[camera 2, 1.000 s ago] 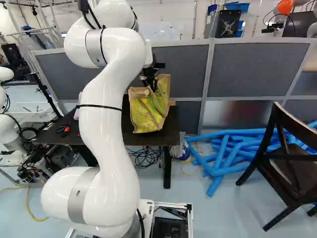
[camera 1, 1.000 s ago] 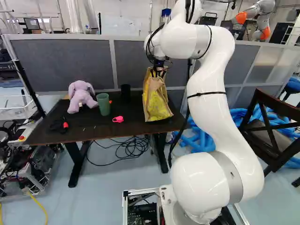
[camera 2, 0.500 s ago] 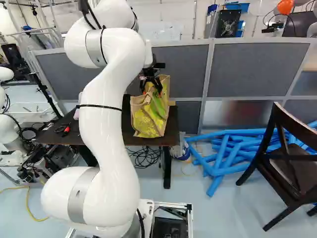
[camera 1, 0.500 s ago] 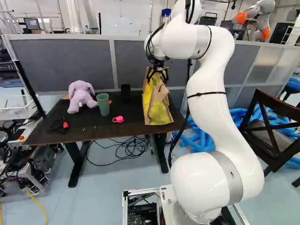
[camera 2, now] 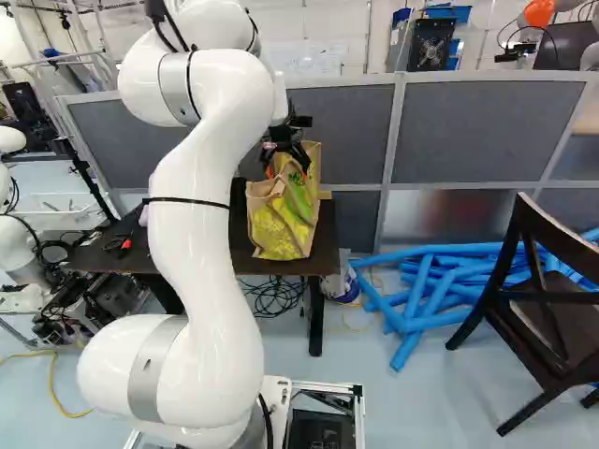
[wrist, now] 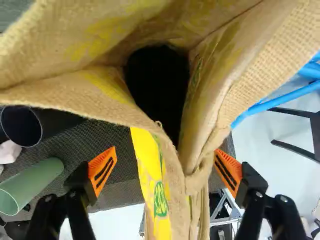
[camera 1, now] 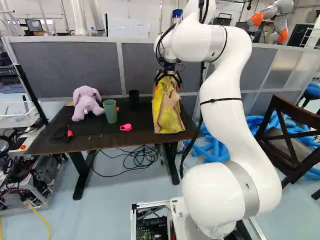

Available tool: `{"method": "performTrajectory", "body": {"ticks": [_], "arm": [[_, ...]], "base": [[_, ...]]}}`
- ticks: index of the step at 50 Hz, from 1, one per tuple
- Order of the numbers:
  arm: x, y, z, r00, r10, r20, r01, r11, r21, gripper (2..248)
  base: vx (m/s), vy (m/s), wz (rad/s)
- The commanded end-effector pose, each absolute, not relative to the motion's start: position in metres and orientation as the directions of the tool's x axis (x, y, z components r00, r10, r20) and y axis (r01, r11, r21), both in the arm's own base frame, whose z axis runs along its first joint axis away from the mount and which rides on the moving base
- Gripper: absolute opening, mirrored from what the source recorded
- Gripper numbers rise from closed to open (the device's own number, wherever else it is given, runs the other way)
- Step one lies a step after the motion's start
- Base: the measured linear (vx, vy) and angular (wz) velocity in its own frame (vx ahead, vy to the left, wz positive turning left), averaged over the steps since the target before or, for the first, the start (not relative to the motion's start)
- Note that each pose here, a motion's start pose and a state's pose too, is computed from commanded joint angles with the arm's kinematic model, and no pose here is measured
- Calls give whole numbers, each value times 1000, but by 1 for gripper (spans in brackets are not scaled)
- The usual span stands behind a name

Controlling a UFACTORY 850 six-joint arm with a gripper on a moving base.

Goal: Pick up the bag on the ground and place it on the table

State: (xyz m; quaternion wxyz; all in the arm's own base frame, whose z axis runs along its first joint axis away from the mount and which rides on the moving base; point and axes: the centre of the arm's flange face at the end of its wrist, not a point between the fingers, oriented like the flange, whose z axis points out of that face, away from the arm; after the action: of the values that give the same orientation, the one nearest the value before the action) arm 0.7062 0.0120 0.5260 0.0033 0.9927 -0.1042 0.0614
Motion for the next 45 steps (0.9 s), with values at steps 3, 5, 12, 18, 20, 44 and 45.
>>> {"method": "performTrajectory", "body": {"ticks": [3,5,12,18,20,44,45], "arm": [[705,12,530,970,-206,127,-207,-978,-7,247],[704,12,533,970,-206,130,-207,-978,-8,247],[700,12,544,969,-207,139,-207,-978,-10,247],[694,12,553,969,-207,136,-207,-978,-9,247],[692,12,556,969,-207,133,-208,-978,-8,247],[663,11,592,972,-208,108,-209,-978,-2,247],[661,11,594,972,-208,108,-209,-978,-2,247]], "base": [[0,0,0],[0,0,0],[0,0,0],[0,0,0],[0,0,0],[0,0,0],[0,0,0]]}}
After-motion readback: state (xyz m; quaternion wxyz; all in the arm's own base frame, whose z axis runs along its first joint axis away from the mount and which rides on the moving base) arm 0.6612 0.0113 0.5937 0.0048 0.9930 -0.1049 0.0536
